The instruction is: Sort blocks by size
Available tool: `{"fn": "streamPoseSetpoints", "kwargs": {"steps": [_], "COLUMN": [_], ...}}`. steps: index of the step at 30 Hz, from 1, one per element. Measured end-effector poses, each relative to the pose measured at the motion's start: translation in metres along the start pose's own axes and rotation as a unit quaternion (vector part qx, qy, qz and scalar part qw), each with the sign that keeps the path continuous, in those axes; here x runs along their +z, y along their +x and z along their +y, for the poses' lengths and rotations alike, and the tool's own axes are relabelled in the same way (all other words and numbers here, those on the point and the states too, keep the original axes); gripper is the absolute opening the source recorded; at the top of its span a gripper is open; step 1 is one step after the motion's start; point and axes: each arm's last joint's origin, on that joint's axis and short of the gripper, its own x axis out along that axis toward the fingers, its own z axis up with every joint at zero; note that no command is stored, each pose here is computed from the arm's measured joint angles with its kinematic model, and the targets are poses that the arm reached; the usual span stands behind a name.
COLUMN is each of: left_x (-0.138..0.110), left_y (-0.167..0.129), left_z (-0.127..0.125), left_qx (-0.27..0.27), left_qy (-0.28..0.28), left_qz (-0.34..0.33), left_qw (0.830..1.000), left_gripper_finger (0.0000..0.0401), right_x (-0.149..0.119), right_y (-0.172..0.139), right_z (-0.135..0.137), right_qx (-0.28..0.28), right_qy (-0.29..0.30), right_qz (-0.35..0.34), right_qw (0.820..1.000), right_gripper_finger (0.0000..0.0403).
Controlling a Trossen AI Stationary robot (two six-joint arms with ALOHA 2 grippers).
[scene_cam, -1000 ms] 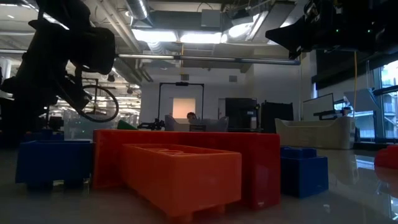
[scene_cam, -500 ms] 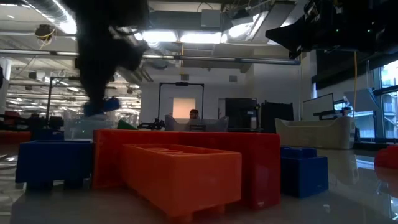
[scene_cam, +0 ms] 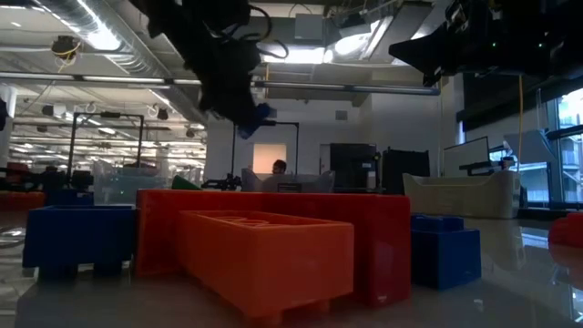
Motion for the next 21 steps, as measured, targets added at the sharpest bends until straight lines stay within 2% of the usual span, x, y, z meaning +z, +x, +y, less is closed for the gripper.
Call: {"fn": "streamPoseSetpoints", "kwargs": {"steps": [6,12,21], "left_x": [0.015,0.018,0.016], "left_y": [0.014,0.038,0.080], "left_z": [0.027,0.055,0.083], "left_qx": [0.028,0.058,0.053], "left_qy": [-0.012,-0.034,-0.068], "left_qz": [-0.055,-0.074,-0.100], "left_qw": [0.998,0.995,0.991], "left_gripper_finger": [0.0128,0.0128,0.0128], "right_x": [0.000,0.000,0.000], "right_y": [0.000,0.000,0.000], "right_z": [0.000,0.000,-0.001], "right_qx": [0.000,0.000,-0.013], "right_qy": [0.000,0.000,-0.012], "right_qz": [0.000,0.000,0.001], "right_qw": [1.000,1.000,1.000], "right_gripper_finger": [0.0005,0.0005,0.0005]}}
